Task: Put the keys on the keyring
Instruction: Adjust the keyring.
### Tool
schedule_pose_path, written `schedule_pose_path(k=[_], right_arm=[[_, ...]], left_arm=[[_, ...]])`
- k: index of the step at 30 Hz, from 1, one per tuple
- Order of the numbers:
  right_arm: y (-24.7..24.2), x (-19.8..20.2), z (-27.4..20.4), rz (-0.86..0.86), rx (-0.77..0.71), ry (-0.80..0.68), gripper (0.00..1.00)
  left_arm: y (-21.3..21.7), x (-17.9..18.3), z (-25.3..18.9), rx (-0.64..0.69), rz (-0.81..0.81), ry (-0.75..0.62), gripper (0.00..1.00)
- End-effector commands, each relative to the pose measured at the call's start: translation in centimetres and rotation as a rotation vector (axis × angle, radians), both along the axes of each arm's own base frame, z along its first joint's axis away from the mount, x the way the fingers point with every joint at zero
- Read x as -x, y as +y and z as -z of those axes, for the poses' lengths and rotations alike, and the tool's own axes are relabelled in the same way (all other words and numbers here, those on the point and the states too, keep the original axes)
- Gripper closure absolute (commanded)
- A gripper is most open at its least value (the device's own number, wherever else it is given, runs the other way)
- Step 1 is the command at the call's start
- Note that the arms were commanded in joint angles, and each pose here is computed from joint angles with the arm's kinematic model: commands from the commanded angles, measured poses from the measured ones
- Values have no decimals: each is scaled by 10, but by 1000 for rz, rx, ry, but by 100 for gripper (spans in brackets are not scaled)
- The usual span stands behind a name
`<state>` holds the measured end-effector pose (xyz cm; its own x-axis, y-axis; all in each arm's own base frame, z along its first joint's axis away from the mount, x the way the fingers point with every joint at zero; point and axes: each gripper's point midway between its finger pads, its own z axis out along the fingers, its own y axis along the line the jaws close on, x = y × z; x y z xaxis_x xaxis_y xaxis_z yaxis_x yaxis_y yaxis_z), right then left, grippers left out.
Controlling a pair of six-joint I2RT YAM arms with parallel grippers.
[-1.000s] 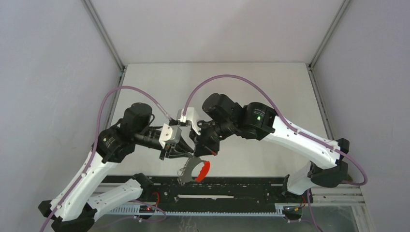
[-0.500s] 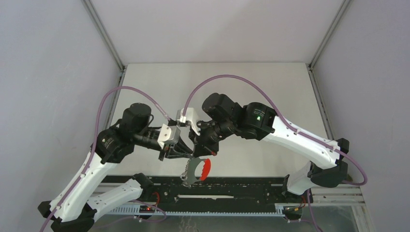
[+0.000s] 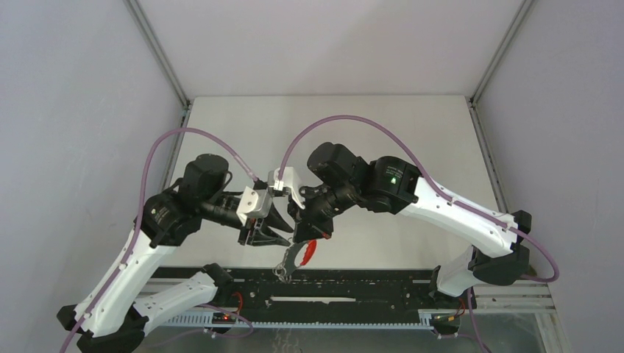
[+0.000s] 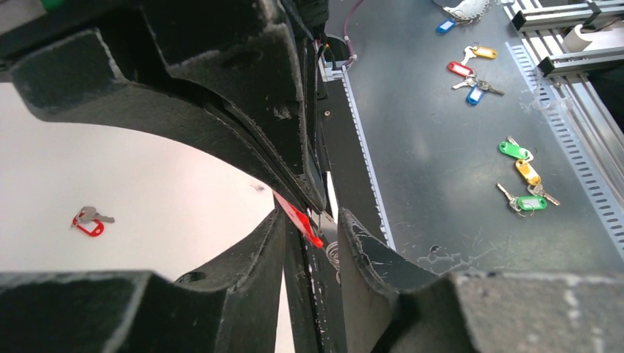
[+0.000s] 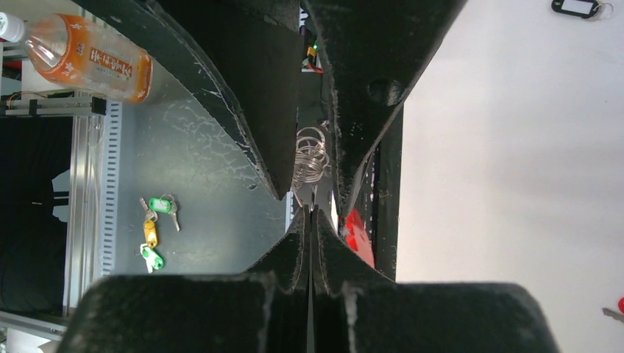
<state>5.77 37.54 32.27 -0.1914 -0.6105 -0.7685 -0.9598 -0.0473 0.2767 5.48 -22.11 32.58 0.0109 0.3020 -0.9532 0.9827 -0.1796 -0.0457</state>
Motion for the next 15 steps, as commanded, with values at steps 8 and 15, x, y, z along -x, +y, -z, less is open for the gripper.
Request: schedule_pose_path(k=[8,15], right_arm=[[3,8,-23,-40,-86,-16,100],[3,7,-24,-39,-88,-17,100]], left_arm=[[0,-3,1,-9,-23,2,77],[4,-5,14,-50,-42,0,80]])
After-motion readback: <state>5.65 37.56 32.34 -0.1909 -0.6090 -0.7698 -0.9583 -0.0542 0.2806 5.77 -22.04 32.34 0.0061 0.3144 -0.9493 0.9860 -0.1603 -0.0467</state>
